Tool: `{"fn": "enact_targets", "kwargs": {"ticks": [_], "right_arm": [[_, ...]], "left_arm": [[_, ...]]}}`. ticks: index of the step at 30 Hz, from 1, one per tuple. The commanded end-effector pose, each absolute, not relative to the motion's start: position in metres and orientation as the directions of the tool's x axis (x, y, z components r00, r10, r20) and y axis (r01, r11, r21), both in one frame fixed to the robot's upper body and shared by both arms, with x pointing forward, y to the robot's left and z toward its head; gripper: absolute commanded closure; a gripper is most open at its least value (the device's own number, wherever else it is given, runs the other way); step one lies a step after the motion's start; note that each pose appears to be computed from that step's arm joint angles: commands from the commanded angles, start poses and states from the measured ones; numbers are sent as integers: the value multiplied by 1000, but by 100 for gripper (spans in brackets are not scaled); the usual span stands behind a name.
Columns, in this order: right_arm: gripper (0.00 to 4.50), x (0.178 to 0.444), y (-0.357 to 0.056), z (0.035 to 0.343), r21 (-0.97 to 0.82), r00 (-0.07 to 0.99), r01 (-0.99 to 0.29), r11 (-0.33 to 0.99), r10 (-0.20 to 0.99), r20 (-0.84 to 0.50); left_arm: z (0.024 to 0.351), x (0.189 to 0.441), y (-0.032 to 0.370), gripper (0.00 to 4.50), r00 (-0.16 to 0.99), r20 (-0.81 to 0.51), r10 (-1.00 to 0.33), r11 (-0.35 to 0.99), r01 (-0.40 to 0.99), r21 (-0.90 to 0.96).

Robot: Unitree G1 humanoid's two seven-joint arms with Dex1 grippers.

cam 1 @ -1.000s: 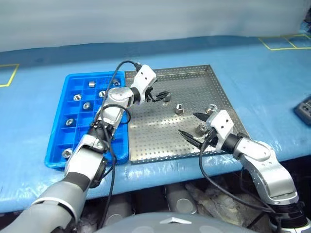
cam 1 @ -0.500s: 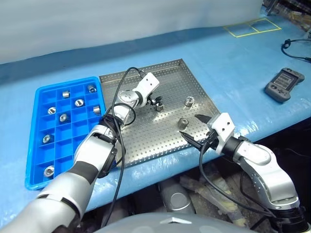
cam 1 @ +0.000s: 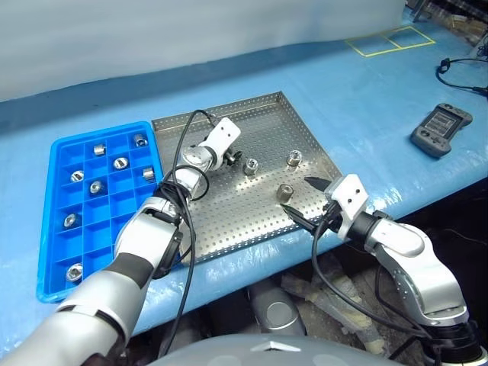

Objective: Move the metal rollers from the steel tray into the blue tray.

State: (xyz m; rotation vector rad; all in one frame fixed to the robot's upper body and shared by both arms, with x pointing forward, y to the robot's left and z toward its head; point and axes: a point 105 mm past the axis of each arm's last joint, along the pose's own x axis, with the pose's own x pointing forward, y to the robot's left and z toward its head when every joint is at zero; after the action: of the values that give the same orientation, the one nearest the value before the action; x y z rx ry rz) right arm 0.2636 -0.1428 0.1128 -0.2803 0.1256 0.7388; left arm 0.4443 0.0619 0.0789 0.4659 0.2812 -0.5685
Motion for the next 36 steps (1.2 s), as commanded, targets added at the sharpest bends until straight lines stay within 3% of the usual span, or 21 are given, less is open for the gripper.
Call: {"fn": "enact_targets", "kwargs": {"ticks": [1, 2, 5, 8, 13, 15, 20, 26, 31, 36], "right_arm": [[0, 263, -139, 123, -224, 727, -686, 693, 665, -168], [0, 262, -139, 123, -224, 727, -685, 693, 665, -168], [0, 262, -139, 124, -224, 730, -683, 695, 664, -164], [0, 262, -139, 125, -225, 732, -681, 697, 662, -162], [0, 262, -139, 125, -226, 734, -678, 699, 660, -159], [0, 262, -139, 125, -226, 735, -677, 700, 660, -159], [0, 264, -139, 125, -226, 734, -678, 700, 661, -157], [0, 265, -136, 125, -223, 726, -687, 692, 671, -154], [0, 267, -132, 120, -206, 702, -711, 672, 692, -167], [0, 271, -126, 117, -199, 673, -740, 643, 719, -177]], "left_arm": [[89, 448, 60, 59, 816, -356, -456, 749, 568, 343], [88, 448, 60, 59, 814, -359, -456, 750, 569, 338], [83, 445, 57, 114, 798, -382, -465, 752, 584, 306], [80, 443, 55, 211, 785, -399, -474, 743, 600, 297], [79, 443, 55, 211, 780, -402, -479, 741, 605, 292], [79, 443, 56, 246, 782, -402, -477, 741, 603, 294], [80, 444, 61, 246, 789, -393, -471, 747, 594, 297], [108, 444, 61, 246, 787, -291, -544, 745, 613, 264], [139, 420, 74, 246, 716, -225, -661, 687, 698, 203], [164, 384, 108, 246, 690, -210, -693, 660, 724, 201]]}}
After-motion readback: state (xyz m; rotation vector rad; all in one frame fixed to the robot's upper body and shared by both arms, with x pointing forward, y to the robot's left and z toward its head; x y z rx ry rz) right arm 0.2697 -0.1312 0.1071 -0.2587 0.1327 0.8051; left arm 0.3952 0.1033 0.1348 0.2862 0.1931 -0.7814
